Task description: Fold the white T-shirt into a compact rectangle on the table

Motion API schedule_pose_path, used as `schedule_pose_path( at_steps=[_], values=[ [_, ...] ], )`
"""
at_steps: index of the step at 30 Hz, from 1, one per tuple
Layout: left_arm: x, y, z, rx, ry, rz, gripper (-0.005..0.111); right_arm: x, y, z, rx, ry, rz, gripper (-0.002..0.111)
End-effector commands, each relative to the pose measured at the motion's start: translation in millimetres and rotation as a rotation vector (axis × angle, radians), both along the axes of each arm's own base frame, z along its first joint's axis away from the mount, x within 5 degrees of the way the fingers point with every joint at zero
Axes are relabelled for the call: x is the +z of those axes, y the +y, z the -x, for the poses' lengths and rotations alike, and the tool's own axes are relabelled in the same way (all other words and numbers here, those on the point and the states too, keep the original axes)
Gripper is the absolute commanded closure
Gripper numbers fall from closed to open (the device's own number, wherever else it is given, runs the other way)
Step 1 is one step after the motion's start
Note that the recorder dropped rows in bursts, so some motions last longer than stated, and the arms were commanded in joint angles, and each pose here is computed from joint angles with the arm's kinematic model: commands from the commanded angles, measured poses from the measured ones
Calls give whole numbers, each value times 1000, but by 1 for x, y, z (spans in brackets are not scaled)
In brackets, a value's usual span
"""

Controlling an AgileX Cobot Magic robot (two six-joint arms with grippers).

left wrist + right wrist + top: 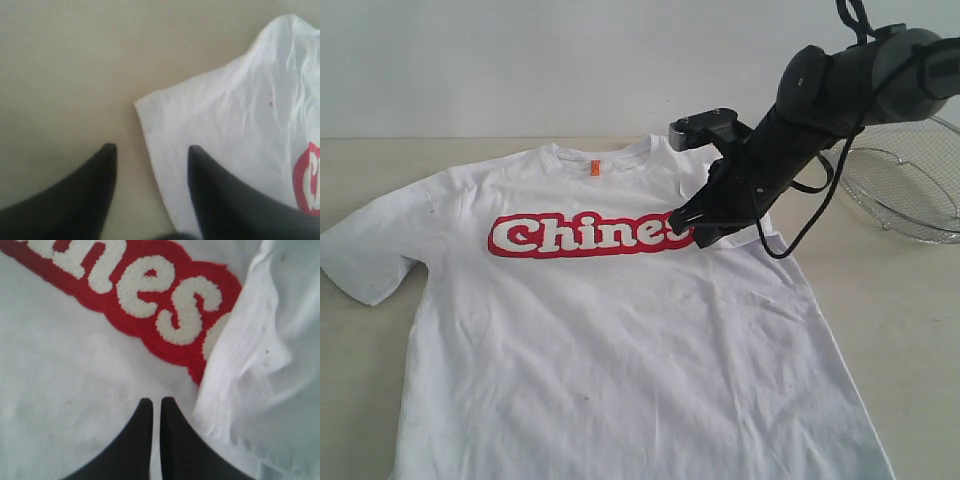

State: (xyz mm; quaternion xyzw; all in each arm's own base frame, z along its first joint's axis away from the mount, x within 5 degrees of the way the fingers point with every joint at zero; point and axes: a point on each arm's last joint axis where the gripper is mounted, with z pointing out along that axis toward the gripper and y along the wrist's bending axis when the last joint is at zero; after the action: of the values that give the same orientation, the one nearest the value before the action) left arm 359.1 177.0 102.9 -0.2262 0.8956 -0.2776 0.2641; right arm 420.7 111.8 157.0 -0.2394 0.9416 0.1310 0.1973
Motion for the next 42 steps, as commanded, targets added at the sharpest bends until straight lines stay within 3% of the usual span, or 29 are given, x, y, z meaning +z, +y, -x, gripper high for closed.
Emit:
schedule_pose_path(
  at_steps=[1,6,12,15,18,24,29,34,42],
  values=[
    [1,1,-5,20,-26,-26,38,3,0,1,11,1,-1,108],
    [-7,-14,-16,-15,-21,-76,38,3,0,1,6,6,-11,108],
    [-21,-45,-35,-87,0,-58,45,3,1,1,4,11,-16,108],
    [-26,-53,-38,-84,17,-67,64,3,1,2,6,15,-16,108],
    [-25,-54,-39,-75,25,-70,101,3,1,2,7,17,-17,108],
    [-2,-52,-41,-80,-23,-112,102,3,1,2,9,22,-17,108],
    [37,-62,-47,-133,-115,-100,102,3,1,2,9,22,-17,108],
    [52,-105,-57,-214,-139,5,102,3,1,2,8,21,-17,108],
    [55,-184,-72,-309,-157,-1,102,2,1,3,12,29,-17,108]
  ],
)
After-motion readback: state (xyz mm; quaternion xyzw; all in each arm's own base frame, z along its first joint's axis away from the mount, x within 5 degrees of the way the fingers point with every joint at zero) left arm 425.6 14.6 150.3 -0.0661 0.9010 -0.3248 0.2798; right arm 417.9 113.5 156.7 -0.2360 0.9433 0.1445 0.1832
